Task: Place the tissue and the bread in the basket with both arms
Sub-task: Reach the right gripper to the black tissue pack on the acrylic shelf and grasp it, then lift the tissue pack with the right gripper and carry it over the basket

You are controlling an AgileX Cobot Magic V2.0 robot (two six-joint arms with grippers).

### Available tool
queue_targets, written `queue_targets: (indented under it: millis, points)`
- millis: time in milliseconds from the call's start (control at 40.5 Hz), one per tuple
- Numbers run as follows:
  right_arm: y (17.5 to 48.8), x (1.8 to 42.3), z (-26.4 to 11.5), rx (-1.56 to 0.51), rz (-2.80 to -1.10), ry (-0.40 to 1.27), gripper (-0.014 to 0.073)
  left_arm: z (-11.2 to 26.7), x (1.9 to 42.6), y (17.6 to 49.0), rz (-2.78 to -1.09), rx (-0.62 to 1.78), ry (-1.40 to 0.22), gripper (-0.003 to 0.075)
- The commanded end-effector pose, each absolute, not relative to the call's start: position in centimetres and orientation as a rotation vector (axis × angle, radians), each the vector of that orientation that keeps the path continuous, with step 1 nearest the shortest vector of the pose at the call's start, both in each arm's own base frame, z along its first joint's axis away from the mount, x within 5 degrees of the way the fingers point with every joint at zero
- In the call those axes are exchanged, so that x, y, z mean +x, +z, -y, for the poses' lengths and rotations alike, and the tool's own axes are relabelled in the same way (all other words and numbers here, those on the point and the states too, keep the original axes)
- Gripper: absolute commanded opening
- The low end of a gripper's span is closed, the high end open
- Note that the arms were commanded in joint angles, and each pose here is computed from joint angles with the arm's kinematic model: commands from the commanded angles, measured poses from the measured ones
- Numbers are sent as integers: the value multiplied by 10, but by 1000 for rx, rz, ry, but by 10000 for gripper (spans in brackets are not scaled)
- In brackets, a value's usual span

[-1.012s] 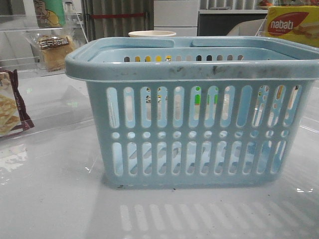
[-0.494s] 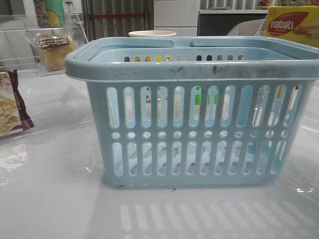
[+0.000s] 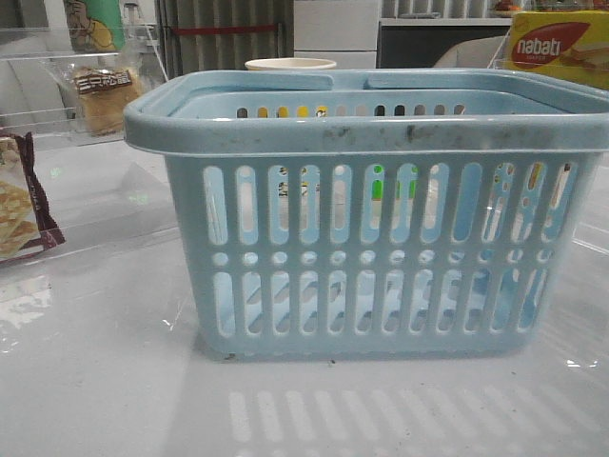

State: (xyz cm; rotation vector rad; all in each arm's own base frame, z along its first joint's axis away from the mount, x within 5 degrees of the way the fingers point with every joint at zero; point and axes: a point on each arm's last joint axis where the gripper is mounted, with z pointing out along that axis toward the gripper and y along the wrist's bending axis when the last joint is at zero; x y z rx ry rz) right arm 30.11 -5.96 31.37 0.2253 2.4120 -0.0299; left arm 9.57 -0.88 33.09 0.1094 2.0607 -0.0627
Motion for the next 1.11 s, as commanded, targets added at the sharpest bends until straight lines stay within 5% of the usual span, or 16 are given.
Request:
queue_targets:
  millis: [0, 617, 864, 1086]
  points:
    - [331, 327, 68, 216, -2285, -69, 611, 9, 100, 347, -1953, 95, -68, 410]
    - [284, 408, 89, 211, -2100, -122, 605, 9, 101, 348, -1939, 93, -67, 256]
    - [288, 411, 90, 208, -2036, -132, 283, 9, 101, 348, -1939, 93, -67, 200]
    - [289, 411, 89, 206, -2045, -128, 180, 9, 101, 348, -1939, 93, -67, 162]
